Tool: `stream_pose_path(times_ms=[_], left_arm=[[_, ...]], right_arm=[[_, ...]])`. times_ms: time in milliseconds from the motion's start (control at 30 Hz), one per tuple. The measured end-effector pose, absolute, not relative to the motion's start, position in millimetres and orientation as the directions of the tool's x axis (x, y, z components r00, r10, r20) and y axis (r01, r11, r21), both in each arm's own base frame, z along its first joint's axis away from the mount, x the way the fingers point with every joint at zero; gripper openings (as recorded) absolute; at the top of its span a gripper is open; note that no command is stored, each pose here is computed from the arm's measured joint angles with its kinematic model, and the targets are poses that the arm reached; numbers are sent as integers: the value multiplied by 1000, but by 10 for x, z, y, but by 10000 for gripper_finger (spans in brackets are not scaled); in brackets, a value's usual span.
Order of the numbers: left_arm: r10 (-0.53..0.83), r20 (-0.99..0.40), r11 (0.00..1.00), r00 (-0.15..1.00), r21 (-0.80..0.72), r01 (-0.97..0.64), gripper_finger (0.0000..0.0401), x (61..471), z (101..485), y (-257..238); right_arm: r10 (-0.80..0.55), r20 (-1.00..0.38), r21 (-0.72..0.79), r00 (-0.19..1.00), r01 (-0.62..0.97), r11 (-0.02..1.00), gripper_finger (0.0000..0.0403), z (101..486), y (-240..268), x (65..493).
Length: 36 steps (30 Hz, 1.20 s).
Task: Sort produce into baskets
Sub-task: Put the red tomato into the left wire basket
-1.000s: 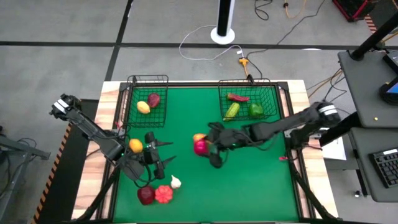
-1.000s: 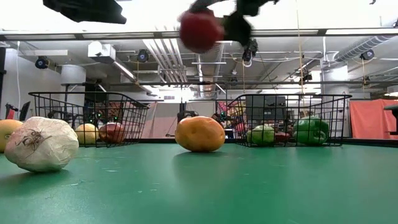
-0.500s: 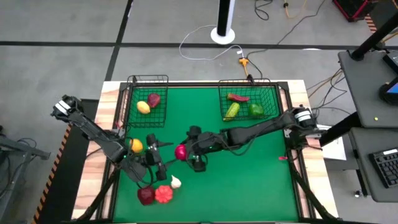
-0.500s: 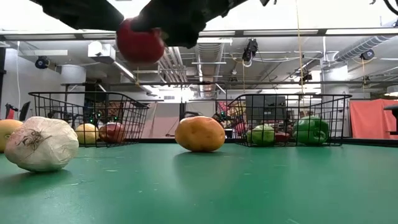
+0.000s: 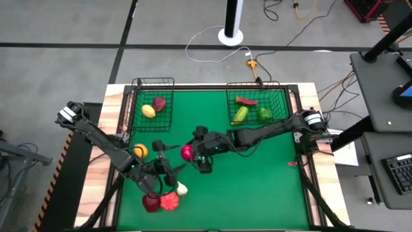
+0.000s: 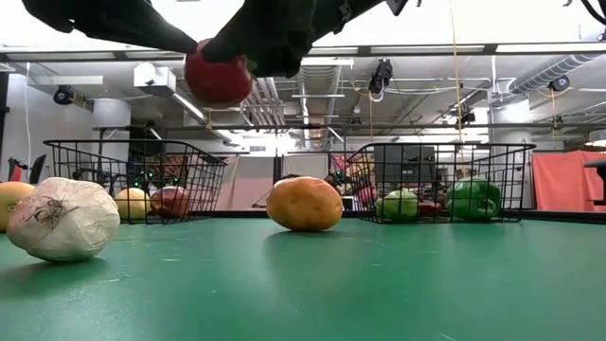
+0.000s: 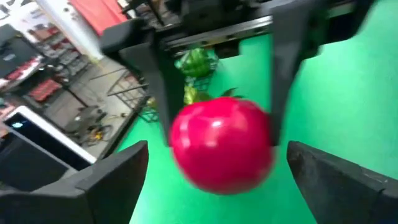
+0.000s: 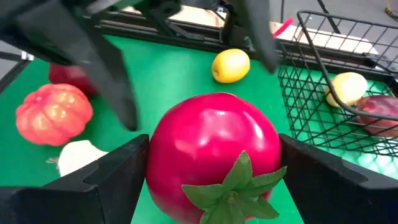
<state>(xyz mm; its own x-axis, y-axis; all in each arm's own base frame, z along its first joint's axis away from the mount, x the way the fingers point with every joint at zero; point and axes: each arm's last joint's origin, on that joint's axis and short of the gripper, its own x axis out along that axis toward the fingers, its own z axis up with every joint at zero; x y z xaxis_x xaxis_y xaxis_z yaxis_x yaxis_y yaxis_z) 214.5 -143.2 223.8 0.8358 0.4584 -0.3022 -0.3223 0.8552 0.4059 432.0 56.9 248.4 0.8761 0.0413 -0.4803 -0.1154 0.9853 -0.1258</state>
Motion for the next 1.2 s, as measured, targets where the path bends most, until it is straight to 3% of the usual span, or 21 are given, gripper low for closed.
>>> stream_pose_path(times_ms=[267, 1200], left_arm=[[432, -325, 880, 841, 357, -314, 373, 2156, 2222, -1432], [492, -330, 845, 806, 403, -351, 365, 2414, 2078, -1287]], right_arm=[[34, -489, -136, 872, -115, 984, 327, 2478, 533, 4319], [62, -493, -117, 868, -137, 984, 327, 2484, 541, 4313]])
